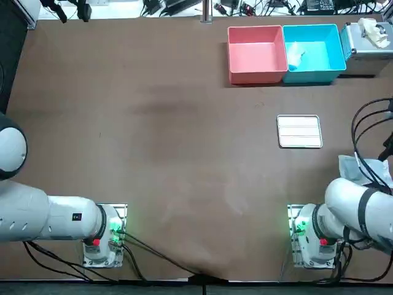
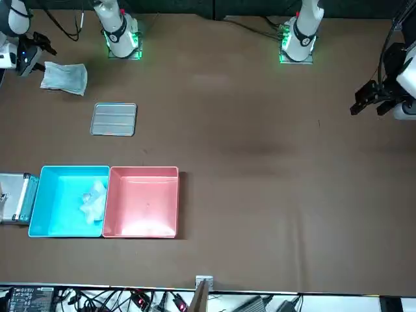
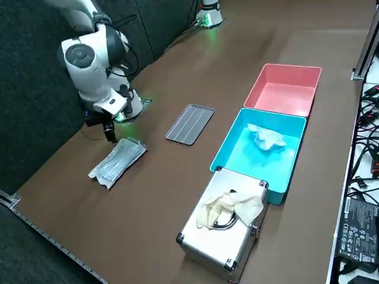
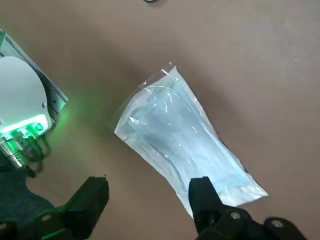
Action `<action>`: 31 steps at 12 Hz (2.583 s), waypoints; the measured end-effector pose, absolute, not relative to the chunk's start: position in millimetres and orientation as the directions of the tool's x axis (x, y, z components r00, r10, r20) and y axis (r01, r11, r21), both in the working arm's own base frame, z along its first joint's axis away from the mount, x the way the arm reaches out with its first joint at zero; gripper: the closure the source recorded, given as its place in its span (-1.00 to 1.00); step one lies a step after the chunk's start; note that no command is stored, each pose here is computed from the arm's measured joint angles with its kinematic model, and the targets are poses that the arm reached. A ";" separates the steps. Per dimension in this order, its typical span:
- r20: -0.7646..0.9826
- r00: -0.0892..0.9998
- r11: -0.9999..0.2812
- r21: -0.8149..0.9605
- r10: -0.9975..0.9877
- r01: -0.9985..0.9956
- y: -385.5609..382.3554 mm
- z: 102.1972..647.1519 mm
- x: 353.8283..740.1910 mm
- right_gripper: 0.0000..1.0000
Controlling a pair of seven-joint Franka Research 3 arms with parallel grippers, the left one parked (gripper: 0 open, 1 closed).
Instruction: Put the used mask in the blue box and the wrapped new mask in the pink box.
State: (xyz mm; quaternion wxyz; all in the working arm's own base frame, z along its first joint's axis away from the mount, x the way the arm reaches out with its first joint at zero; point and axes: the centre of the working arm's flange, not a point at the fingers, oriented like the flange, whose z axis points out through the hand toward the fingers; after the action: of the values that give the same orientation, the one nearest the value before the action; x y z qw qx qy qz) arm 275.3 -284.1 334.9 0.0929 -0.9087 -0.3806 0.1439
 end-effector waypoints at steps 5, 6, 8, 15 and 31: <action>-0.180 0.637 -0.662 -0.243 0.749 0.709 -288.3 321.1 265.3 -0.95; -0.188 0.626 -0.654 -0.234 0.757 0.720 -291.2 319.4 262.5 -0.93; -0.210 0.603 -0.638 -0.227 0.770 0.736 -297.3 315.6 255.5 -0.92; -0.192 0.554 -0.586 -0.213 0.810 0.782 -312.2 290.2 229.0 -0.83; -0.099 0.457 -0.467 -0.221 0.884 0.856 -335.7 238.7 177.3 -0.59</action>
State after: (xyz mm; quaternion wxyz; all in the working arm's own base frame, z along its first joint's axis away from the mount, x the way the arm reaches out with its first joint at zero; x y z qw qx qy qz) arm 177.3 -335.7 238.7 0.0697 -0.8507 -0.5113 0.0999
